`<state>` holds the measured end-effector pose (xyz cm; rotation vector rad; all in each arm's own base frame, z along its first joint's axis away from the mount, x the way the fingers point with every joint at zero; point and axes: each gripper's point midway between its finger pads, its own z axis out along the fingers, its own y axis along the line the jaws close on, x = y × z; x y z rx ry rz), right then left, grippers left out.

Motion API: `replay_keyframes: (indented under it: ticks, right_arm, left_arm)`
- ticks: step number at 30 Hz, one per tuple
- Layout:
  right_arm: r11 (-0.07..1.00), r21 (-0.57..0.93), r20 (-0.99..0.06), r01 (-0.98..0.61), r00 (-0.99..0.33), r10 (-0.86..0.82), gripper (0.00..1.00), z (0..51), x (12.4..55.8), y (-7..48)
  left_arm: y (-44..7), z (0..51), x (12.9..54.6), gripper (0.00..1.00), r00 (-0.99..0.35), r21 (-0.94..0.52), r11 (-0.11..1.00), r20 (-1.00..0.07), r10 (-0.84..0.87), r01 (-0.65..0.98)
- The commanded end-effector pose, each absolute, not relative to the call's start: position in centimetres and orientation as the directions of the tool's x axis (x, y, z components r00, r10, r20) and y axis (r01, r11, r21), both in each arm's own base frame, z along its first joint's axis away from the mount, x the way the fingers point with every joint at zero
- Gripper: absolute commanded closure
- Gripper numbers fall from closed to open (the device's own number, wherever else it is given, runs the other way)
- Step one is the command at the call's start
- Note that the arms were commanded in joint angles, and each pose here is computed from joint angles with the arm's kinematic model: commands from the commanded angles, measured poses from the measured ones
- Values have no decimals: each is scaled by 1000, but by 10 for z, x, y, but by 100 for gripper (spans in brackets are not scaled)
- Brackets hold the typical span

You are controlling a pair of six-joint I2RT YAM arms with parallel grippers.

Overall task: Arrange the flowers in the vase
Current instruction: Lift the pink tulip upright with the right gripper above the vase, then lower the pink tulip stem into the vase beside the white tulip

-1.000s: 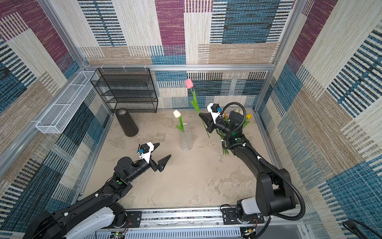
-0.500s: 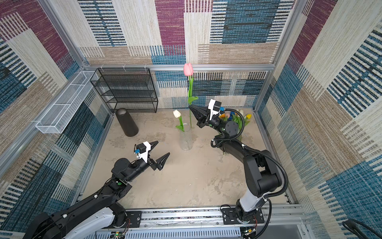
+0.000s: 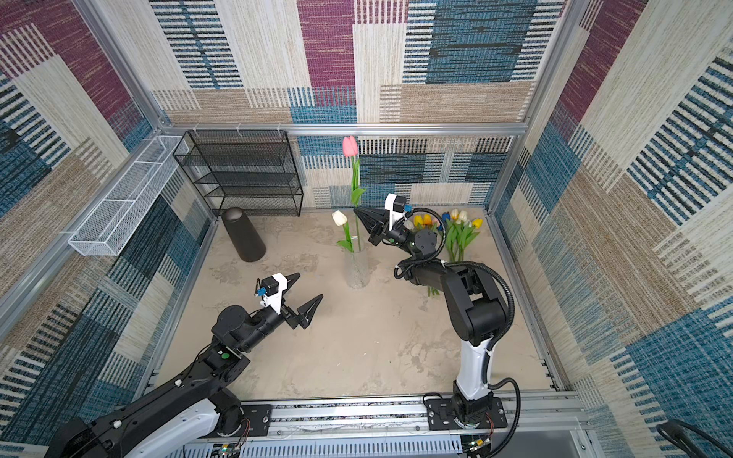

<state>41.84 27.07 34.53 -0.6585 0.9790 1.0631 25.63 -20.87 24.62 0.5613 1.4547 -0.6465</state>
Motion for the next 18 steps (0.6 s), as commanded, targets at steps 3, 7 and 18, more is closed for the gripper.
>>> replay_keyframes:
  ticks: [3, 7, 18]
  right_arm:
    - [353, -119, -870, -928, 269, 414, 100, 348, 405, 271]
    - [341, -113, -891, -933, 247, 382, 100, 333, 406, 275]
    - [367, -107, -946, -924, 208, 247, 94, 293, 399, 277]
  left_arm:
    - [-213, 252, 261, 2, 35, -9, 711, -998, -47, 703]
    - [-217, 252, 265, 2, 31, -6, 706, -999, -40, 709]
    - [-222, 244, 270, 2, 14, -19, 698, -999, -42, 716]
